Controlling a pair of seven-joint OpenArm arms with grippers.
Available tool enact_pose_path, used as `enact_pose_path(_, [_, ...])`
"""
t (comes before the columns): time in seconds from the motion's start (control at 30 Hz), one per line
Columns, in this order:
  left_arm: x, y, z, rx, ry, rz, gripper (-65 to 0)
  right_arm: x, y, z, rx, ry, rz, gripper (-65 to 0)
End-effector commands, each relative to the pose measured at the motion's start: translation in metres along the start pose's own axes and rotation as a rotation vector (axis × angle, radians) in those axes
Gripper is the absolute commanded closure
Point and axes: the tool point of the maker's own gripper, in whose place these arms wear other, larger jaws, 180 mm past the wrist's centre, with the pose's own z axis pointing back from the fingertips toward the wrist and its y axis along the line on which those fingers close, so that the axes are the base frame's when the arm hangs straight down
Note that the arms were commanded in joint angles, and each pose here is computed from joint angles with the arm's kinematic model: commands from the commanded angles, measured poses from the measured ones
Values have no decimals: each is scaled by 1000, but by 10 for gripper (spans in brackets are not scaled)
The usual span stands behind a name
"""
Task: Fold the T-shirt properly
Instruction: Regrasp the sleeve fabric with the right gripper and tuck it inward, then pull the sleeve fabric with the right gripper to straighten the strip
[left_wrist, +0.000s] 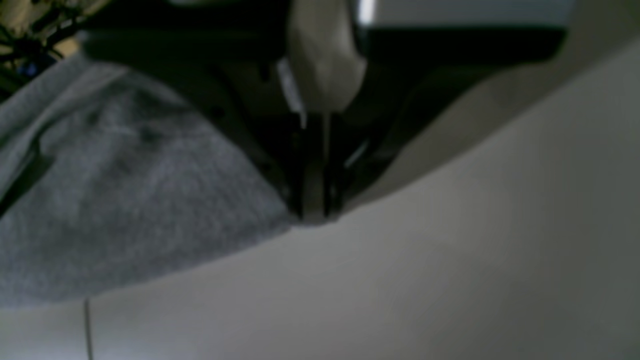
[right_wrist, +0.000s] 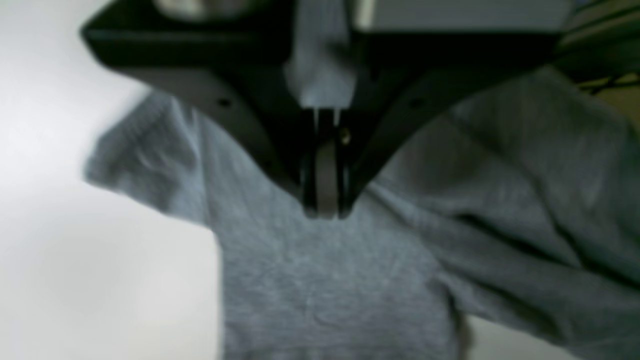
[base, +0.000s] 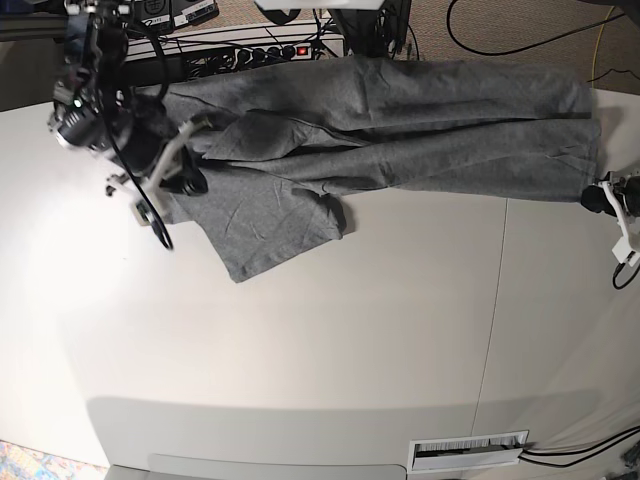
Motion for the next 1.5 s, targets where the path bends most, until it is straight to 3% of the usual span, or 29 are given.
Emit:
enact_pose_path(0.0, [15,9,15,24,-41,-11,0,15,-1,13,-19,-62,30,0])
enact_pose_path(0.17, [19,9,15,24,-61,-12,0,30,-19,43,-154,-165,80,0])
enact_pose_path(0.23, [20,9,15,23,-65,-11,0,30,-29,41,-196,-165,102,0])
enact_pose_path(0.33, [20,5,12,14,-70,-10,0,26,-34,22,-174,-144,85,0])
enact_pose_path(0.47, [18,-4,1,-12,-67,-3,0,27,-46,-14,-178,-91,128,0])
enact_pose_path(0.6, [18,-11,-6,-33,-70,1,0,5,-53,-26,-204,96,168,0])
enact_pose_path(0.67, [15,-12,-8,-36,-68,4,0,8,-52,-27,-202,68,172,0])
enact_pose_path(0.77, [14,-14,-10,-40,-65,6,0,31,-58,-30,-229,-61,210,0])
enact_pose_path(0.83, [14,-15,-11,-43,-65,6,0,34,-67,-34,-236,-72,197,0])
enact_pose_path(0.87, [14,-15,-11,-44,-64,7,0,34,-72,-37,-240,-68,187,-34])
enact_pose_path(0.97, [11,-15,-12,-44,-60,8,0,42,-87,-43,-254,-81,164,-266])
enact_pose_path(1.0, [11,-15,-12,-44,-60,8,0,46,-92,-45,-259,-92,157,-287])
enact_pose_path(1.13, [11,-15,-12,-45,-60,8,0,59,-109,-54,-255,-116,103,-288])
enact_pose_path(1.47, [11,-16,-13,-47,-60,9,0,56,-114,-97,-112,-125,-92,-288])
